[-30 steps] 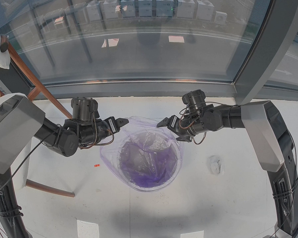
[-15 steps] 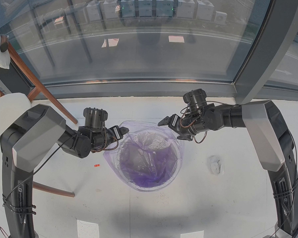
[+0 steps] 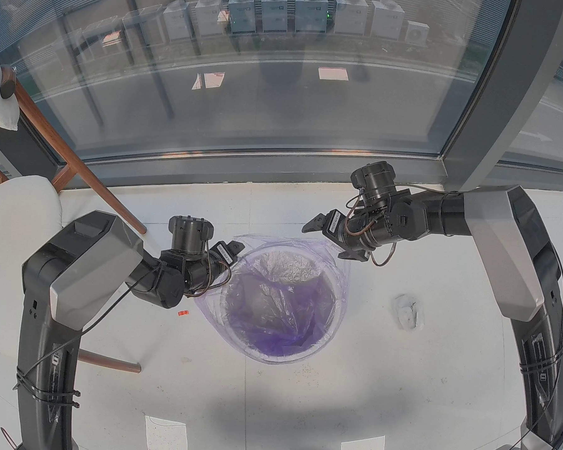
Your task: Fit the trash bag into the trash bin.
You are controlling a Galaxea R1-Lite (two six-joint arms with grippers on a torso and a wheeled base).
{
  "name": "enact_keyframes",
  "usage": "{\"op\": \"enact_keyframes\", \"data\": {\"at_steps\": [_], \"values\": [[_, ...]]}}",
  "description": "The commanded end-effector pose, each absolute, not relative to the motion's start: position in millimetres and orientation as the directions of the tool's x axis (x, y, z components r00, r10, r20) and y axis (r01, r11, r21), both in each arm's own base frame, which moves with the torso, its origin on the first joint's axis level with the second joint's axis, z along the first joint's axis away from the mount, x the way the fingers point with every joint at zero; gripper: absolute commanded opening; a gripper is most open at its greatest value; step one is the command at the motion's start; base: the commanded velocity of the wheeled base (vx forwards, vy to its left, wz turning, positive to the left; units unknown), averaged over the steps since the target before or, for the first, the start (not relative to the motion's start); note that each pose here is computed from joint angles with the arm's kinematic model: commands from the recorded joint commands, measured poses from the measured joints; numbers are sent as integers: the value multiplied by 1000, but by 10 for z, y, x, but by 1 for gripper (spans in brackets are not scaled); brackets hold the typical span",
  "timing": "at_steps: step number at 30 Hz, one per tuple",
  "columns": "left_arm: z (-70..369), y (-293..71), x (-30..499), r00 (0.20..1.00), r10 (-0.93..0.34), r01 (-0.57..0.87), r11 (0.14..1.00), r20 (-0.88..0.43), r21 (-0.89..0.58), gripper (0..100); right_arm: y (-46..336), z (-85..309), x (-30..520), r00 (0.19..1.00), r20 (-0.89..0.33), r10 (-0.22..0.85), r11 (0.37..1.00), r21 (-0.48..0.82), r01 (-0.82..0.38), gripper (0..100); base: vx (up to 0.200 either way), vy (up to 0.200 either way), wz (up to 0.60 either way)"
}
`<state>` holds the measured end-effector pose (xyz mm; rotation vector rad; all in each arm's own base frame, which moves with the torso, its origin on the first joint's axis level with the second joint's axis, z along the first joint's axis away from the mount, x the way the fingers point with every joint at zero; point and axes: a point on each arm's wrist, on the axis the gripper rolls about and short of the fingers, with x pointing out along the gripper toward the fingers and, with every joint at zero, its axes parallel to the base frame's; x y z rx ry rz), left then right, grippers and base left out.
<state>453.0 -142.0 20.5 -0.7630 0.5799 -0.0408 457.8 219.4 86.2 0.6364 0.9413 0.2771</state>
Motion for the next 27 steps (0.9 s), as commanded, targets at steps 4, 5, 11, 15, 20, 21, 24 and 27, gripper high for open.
{"op": "enact_keyframes", "data": {"at_steps": [4, 5, 11, 15, 20, 21, 24, 27], "values": [[1236, -1320, 4177, 907, -273, -56, 674, -319, -736, 100, 2078, 896, 4579, 558, -688, 464, 789, 608, 93, 100, 0, 0, 0], [1346, -1295, 4092, 908, -283, -45, 667, -309, -743, 100, 2045, 892, 4580, 552, -698, 457, 791, 602, 107, 100, 0, 0, 0], [1625, -1158, 3628, 895, -296, -55, 667, -333, -743, 100, 1325, 724, 4674, 453, -827, 332, 837, 480, 261, 100, 0, 0, 0], [1720, -1062, 3272, 891, -301, -55, 671, -340, -740, 100, 531, 371, 4748, 337, -907, 251, 880, 359, 310, 100, 0, 0, 0], [1729, -1048, 2859, 875, -324, -45, 684, -358, -728, 100, 6, -16, 4682, 184, -921, 343, 901, 378, 212, 100, 0, 0, 0], [1746, -1042, 2828, 878, -325, -39, 683, -351, -730, 100, 9, -54, 4663, 159, -921, 356, 896, 385, 220, 100, 0, 0, 0], [1838, -1019, 2740, 890, -334, -13, 661, -309, -750, 100, 26, -216, 4606, 78, -927, 368, 896, 375, 237, 100, 0, 0, 0], [1851, -1006, 2705, 892, -335, -9, 660, -305, -751, 100, 40, -456, 4588, 29, -931, 364, 906, 361, 222, 100, 0, 0, 0]]}}
